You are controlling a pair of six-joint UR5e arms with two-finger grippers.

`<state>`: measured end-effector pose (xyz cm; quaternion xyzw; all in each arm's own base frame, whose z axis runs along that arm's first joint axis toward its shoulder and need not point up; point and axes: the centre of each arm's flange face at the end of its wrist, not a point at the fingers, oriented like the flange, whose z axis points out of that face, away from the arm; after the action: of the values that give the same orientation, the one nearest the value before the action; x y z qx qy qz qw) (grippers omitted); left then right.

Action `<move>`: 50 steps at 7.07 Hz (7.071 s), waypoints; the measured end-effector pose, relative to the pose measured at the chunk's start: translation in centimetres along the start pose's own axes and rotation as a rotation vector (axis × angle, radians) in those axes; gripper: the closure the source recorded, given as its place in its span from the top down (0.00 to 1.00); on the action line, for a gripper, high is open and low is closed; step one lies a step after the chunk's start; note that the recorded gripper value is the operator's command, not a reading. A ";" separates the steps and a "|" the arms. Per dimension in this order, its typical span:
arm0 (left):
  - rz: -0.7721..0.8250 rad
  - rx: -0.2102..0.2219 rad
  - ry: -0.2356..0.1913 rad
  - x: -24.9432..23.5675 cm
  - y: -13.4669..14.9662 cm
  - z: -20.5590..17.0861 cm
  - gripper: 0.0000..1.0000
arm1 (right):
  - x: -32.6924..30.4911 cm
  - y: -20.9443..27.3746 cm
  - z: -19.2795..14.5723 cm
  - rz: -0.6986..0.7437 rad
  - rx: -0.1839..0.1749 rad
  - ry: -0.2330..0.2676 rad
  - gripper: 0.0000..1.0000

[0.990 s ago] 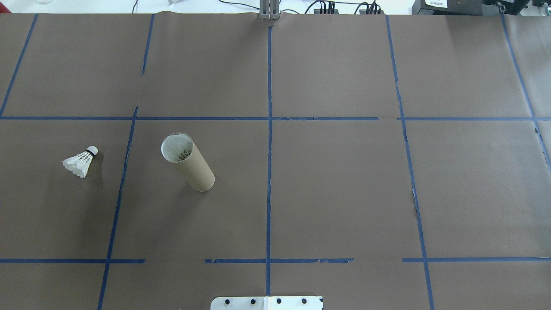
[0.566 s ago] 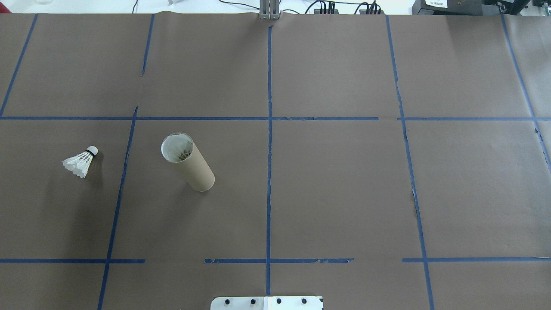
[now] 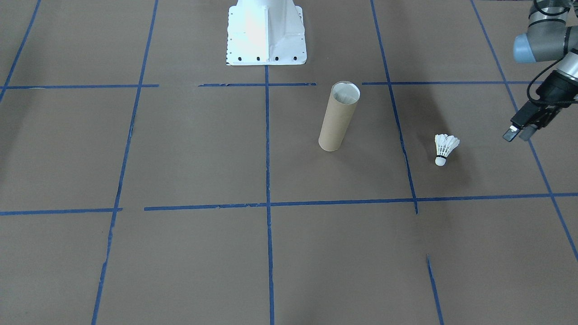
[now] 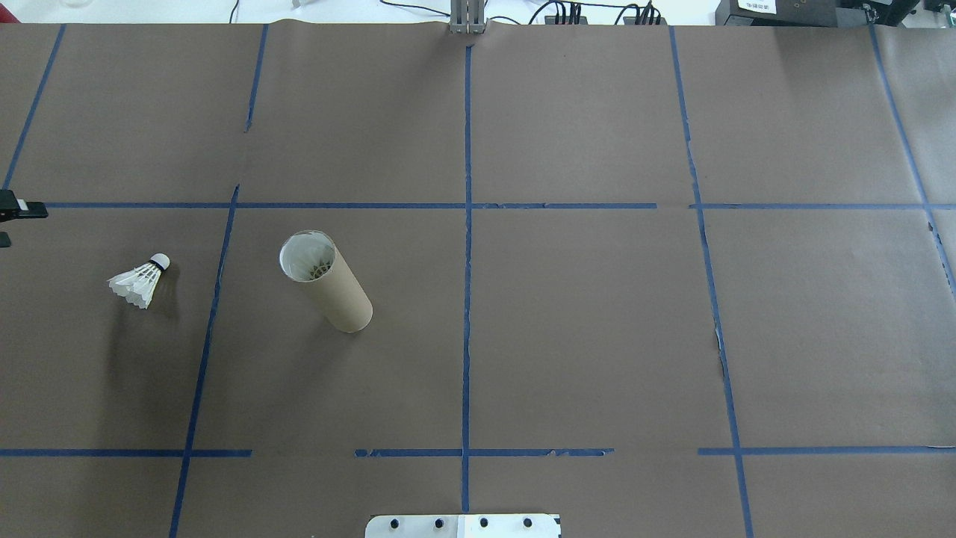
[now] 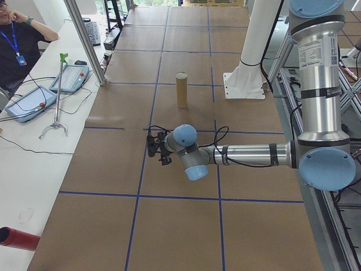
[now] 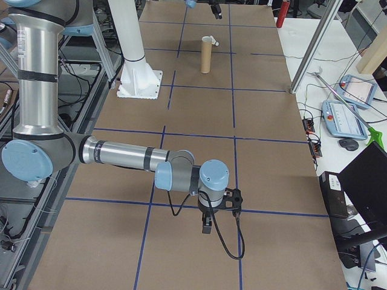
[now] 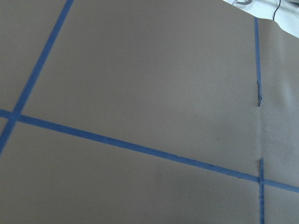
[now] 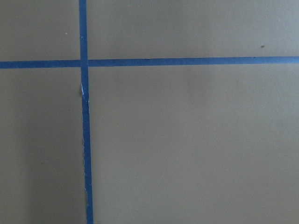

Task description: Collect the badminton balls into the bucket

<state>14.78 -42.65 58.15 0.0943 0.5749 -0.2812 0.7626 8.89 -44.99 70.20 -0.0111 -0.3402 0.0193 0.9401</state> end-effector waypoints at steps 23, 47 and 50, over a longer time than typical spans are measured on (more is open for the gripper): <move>-0.265 -0.393 -0.138 14.9 11.1 -0.9 0.00 | -0.1 -0.1 -0.1 -0.001 0.001 0.000 1.00; -0.035 -0.436 -0.742 51.4 16.7 2.6 0.00 | -0.1 -0.1 -0.1 -0.001 0.001 0.000 1.00; -0.036 -0.436 -0.762 50.7 16.4 3.7 0.09 | -0.1 0.0 -0.1 -0.001 0.001 -0.001 1.00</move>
<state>35.85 -47.12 9.22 -0.1891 0.3000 -0.1812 0.9173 8.89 -45.04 70.13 -0.0104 -0.3405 0.0191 0.9400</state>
